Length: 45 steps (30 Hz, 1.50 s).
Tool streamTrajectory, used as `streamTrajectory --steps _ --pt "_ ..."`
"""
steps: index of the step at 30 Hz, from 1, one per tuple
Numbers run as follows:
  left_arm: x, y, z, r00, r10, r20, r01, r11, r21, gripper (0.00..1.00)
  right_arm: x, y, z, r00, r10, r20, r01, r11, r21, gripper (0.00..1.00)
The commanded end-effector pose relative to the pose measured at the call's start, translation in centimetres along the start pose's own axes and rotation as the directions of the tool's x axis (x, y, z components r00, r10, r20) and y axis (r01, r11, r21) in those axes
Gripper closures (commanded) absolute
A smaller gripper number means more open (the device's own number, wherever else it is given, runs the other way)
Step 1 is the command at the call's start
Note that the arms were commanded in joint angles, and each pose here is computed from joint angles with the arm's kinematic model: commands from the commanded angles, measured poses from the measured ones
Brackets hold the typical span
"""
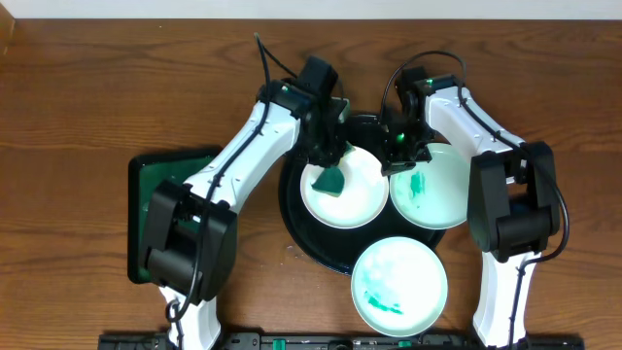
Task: Clean dirty plates on tray and stack at the side
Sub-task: 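Keep scrubbing the pink plate's surface with the sponge in the left gripper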
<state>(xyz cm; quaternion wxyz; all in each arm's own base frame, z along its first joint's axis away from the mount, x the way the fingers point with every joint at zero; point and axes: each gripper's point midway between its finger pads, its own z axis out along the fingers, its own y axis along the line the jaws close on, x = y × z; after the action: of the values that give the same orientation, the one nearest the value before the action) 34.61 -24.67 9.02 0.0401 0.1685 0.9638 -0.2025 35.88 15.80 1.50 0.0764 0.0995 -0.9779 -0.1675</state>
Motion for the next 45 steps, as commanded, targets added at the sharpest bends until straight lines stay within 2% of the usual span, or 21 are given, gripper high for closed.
streamTrajectory --steps 1,15,19,22,29,32,37,40,45 --pt "0.9 -0.5 1.8 0.999 0.001 -0.048 0.003 0.998 0.066 0.93 -0.3 0.1 -0.2 1.0 -0.004 0.011 0.004 1.0 -0.017 0.99" --pt "1.7 2.1 7.6 0.993 0.032 -0.114 -0.026 0.998 0.052 0.93 -0.1 0.1 -0.2 1.0 0.0 0.0 0.0 1.0 -0.018 0.99" --pt "1.8 5.3 7.6 0.993 -0.022 -0.12 0.017 0.999 -0.042 0.93 0.0 0.1 -0.2 1.0 0.0 -0.002 0.0 1.0 -0.018 0.99" --pt "1.9 9.1 6.6 0.987 -0.118 -0.109 0.1 0.982 -0.164 0.93 0.0 0.1 -0.2 1.0 0.001 -0.004 -0.001 1.0 -0.018 0.99" --pt "2.1 13.4 5.1 0.976 -0.199 -0.083 0.169 0.946 -0.278 0.93 0.0 0.1 -0.2 1.0 0.0 -0.003 -0.001 1.0 -0.017 0.99" --pt "2.0 12.4 5.5 0.982 -0.161 -0.096 0.132 0.959 -0.252 0.93 0.0 0.0 -0.2 1.0 0.0 -0.002 0.0 1.0 -0.014 0.99" --pt "2.2 7.7 7.1 0.99 -0.045 -0.133 0.024 0.987 -0.159 0.93 0.0 0.0 -0.2 1.0 0.001 -0.002 -0.001 1.0 -0.014 0.99" --pt "2.0 3.6 8.2 0.992 0.022 -0.125 -0.027 0.999 -0.04 0.93 0.0 0.0 -0.2 1.0 0.001 -0.002 -0.001 1.0 -0.015 0.99" --pt "0.9 -0.1 8.8 0.997 0.006 -0.082 0.001 0.996 0.086 0.93 0.1 0.0 -0.2 1.0 0.003 -0.008 -0.003 1.0 -0.015 0.99"
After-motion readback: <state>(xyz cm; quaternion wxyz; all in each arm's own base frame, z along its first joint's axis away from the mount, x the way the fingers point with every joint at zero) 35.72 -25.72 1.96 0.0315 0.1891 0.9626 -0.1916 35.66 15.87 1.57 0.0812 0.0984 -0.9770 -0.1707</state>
